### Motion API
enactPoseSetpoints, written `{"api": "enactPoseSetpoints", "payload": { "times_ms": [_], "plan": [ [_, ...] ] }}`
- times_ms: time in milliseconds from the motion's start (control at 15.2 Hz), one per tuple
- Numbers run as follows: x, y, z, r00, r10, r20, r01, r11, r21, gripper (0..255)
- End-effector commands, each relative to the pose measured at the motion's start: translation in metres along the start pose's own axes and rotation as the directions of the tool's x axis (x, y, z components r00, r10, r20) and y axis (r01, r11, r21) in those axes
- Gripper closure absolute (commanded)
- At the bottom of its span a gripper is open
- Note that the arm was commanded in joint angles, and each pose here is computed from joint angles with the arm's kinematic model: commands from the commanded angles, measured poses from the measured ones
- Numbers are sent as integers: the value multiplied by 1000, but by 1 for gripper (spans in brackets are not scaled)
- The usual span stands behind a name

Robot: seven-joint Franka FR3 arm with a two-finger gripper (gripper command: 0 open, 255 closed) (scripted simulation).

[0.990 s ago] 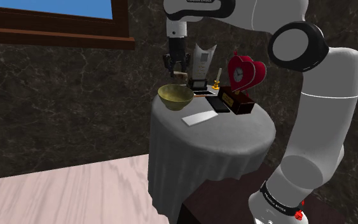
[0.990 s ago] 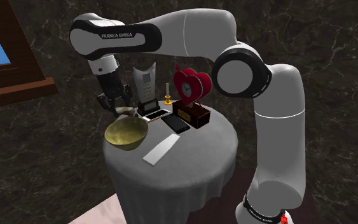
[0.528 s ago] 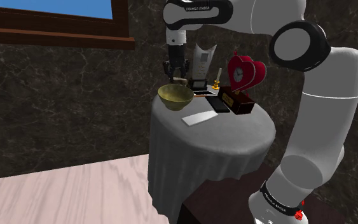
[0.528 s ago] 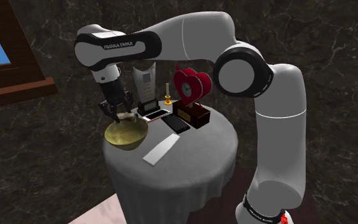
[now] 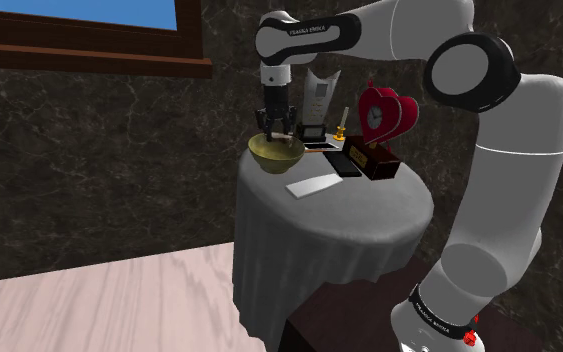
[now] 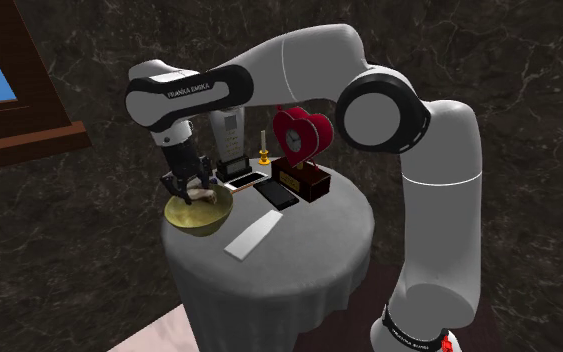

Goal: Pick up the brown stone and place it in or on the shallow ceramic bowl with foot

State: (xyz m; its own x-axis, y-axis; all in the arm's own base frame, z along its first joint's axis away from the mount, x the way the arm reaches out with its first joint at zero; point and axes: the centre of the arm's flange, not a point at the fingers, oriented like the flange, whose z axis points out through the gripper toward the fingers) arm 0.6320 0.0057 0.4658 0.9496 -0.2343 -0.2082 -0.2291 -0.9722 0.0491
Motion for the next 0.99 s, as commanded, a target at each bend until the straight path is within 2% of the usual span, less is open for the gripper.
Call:
{"api": "enactPoseSetpoints", "payload": {
  "times_ms": [0,330,396,726,924],
  "plan": [
    [1,-1,3,1000,0,-1,0,1000,0,255],
    [1,-1,3,1000,0,-1,0,1000,0,255],
    [1,-1,3,1000,0,-1,0,1000,0,0],
    [1,-1,3,1000,0,-1,0,1000,0,0],
    [1,-1,-37,1000,0,-1,0,1000,0,0]
  ]
}}
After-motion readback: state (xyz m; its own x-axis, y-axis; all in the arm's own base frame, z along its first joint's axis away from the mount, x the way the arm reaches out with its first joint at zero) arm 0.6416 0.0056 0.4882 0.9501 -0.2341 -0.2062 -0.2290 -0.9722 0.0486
